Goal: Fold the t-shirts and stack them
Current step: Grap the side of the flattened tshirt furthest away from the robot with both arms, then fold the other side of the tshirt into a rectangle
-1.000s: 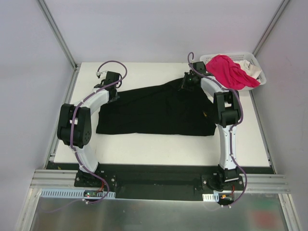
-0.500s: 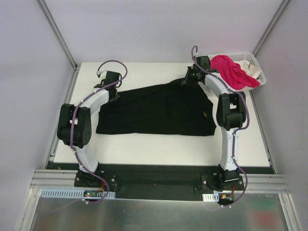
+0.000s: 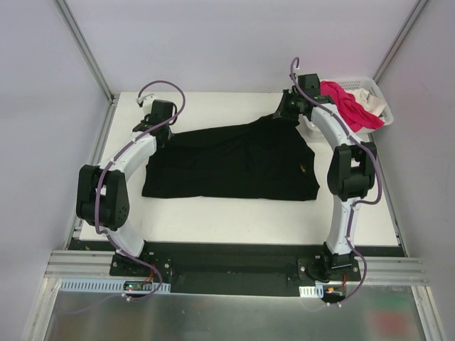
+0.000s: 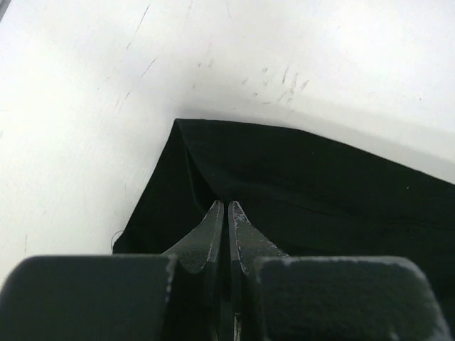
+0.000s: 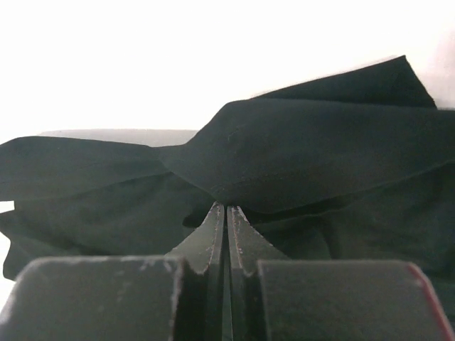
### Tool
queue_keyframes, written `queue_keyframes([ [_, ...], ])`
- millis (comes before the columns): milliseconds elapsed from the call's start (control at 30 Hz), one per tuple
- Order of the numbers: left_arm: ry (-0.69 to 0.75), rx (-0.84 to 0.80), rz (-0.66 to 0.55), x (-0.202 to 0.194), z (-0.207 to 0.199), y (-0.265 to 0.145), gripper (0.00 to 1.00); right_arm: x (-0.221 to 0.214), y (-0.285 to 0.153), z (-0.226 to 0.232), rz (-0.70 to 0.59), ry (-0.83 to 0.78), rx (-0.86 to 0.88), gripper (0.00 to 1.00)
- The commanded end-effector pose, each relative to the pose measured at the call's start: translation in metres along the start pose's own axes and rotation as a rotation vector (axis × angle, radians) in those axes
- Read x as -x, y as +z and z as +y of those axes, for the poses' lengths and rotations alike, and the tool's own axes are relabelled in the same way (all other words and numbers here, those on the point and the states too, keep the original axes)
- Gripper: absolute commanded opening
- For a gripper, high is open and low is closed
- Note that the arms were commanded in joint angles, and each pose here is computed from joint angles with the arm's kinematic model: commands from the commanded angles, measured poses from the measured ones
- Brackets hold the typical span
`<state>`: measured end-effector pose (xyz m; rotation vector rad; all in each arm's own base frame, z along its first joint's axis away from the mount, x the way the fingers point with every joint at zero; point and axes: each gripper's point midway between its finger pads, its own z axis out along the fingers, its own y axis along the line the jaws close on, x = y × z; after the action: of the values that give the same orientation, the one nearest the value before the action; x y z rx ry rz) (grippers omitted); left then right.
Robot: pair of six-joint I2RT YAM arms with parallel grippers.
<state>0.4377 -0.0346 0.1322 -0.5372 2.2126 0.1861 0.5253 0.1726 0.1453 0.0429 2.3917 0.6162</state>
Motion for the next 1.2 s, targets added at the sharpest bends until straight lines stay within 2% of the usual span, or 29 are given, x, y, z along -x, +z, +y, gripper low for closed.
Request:
queue_keyframes([
  [0,-0.031,0.035,-0.09,0.021,0.005,-0.015,0.0,0.021,-0.046,0.014,-0.08,-0.06,0.002,0.01],
  [267,-0.05,0.093,-0.152,0.032,0.024,-0.03,0.0,0.019,-0.074,0.013,-0.112,-0.072,-0.011,0.01],
  [600,-0.09,0.128,-0.226,0.047,0.047,-0.06,0.0,0.003,-0.088,0.016,-0.096,-0.062,0.019,0.01],
  [1167,-0.081,0.106,-0.213,0.037,0.037,-0.064,0.0,-0.018,-0.111,0.035,-0.084,-0.089,0.052,0.01],
])
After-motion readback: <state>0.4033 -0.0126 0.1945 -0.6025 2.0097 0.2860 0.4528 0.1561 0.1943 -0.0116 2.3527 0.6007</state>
